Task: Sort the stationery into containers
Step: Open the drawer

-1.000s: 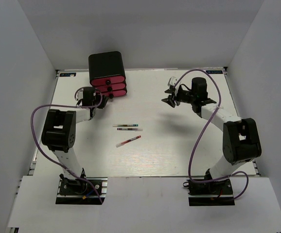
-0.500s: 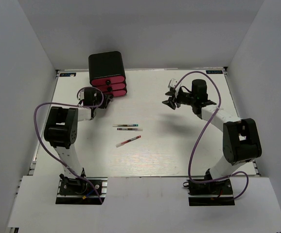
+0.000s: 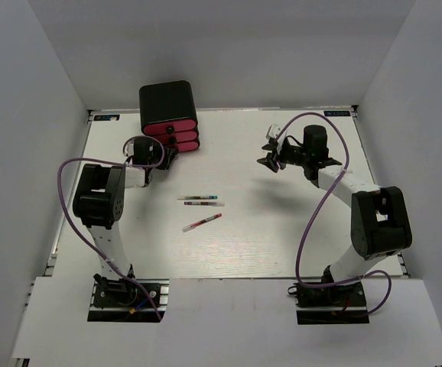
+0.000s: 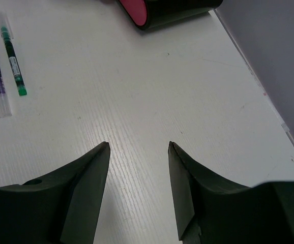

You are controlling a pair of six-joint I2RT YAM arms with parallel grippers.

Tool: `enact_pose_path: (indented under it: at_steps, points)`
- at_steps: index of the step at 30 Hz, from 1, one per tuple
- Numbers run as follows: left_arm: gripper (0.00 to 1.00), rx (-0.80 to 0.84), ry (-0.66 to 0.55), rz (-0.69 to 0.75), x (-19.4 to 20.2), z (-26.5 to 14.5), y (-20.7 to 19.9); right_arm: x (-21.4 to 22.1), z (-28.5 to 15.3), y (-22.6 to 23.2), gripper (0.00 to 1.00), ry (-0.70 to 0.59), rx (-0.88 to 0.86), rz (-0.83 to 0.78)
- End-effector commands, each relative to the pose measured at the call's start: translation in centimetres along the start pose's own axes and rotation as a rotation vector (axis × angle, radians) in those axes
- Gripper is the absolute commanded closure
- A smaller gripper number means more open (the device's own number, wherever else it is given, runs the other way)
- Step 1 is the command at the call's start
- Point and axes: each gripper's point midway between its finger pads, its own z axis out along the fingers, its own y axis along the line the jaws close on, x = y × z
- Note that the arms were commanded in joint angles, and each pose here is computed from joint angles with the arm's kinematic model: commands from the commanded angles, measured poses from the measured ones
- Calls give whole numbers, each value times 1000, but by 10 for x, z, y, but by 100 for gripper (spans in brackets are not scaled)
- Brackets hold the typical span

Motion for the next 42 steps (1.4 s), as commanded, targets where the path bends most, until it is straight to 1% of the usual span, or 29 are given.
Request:
enact_pose_path:
  at_steps: [1, 8, 9, 10, 12, 13, 15, 16, 17, 21, 22, 25, 26, 30, 31, 33, 34, 35, 36, 37, 38, 39, 40, 41, 42]
  points:
    - [53, 45, -5, 11, -4, 4, -17, -13, -6, -6, 45, -25, 20, -42]
    - [54, 33, -3, 10, -3, 12, -12, -9, -6, -2, 45, -18, 11, -33]
    - [56, 24, -1, 9, -3, 14, -8, -8, -6, -1, 45, -18, 9, -32]
    - [61, 24, -1, 9, -3, 14, -8, -8, -7, -2, 45, -15, 11, -28]
    - [67, 24, -1, 9, -3, 14, -8, -7, -7, -2, 45, -16, 11, -30]
    - [74, 13, 1, 9, -2, 13, -3, -9, -7, -1, 45, -18, 8, -33]
    - [78, 9, 2, 8, -1, 11, -1, -7, -7, -1, 45, -16, 8, -32]
    - [81, 21, -1, 9, -2, 8, -6, -8, -7, 0, 45, -18, 6, -34]
    - [81, -2, 3, 8, 0, 7, 5, -8, -7, -1, 45, -17, 7, -33]
    - [84, 1, 3, 19, 2, -8, 8, -8, -7, 1, 45, -20, 3, -34]
    - [85, -15, 6, 26, 4, -13, 17, -6, -7, 2, 45, -17, 0, -29]
    - [87, 3, 12, 28, 6, -26, 14, -9, -6, 3, 45, -24, -5, -33]
    - [87, -6, 14, 36, 7, -31, 22, -8, -6, 4, 45, -23, -7, -33]
    - [87, 2, 22, 37, 11, -49, 24, -9, -7, 4, 46, -26, -7, -34]
    - [87, -7, 23, 45, 12, -54, 30, -8, -6, 6, 46, -26, -14, -35]
    - [88, 8, 20, 46, 12, -62, 26, -6, -7, 8, 46, -21, -20, -44]
    - [86, -2, 22, 46, 13, -62, 31, -9, -7, 11, 46, -33, -42, -46]
    - [77, -2, 23, 55, 13, -62, 31, -10, -6, 13, 44, -39, -53, -52]
    - [68, 0, 34, 55, 15, -63, 31, -10, -5, 17, 39, -42, -78, -66]
    - [58, 0, 35, 55, 15, -63, 31, -10, -5, 30, 37, -59, -147, -69]
    - [50, 9, 33, 66, 14, -65, 28, -10, -2, 33, 36, -66, -181, -76]
    - [39, 8, 33, 78, 14, -64, 26, -5, -4, 47, 34, -42, -249, -59]
    - [36, 29, 37, 89, 14, -66, 18, -13, -2, 54, 34, -78, -309, -56]
    - [34, 19, 40, 98, 14, -69, 18, -8, 2, 57, 36, -81, -342, -81]
    - [32, 21, 49, 98, 16, -71, 16, -14, 3, 57, 38, -87, -373, -91]
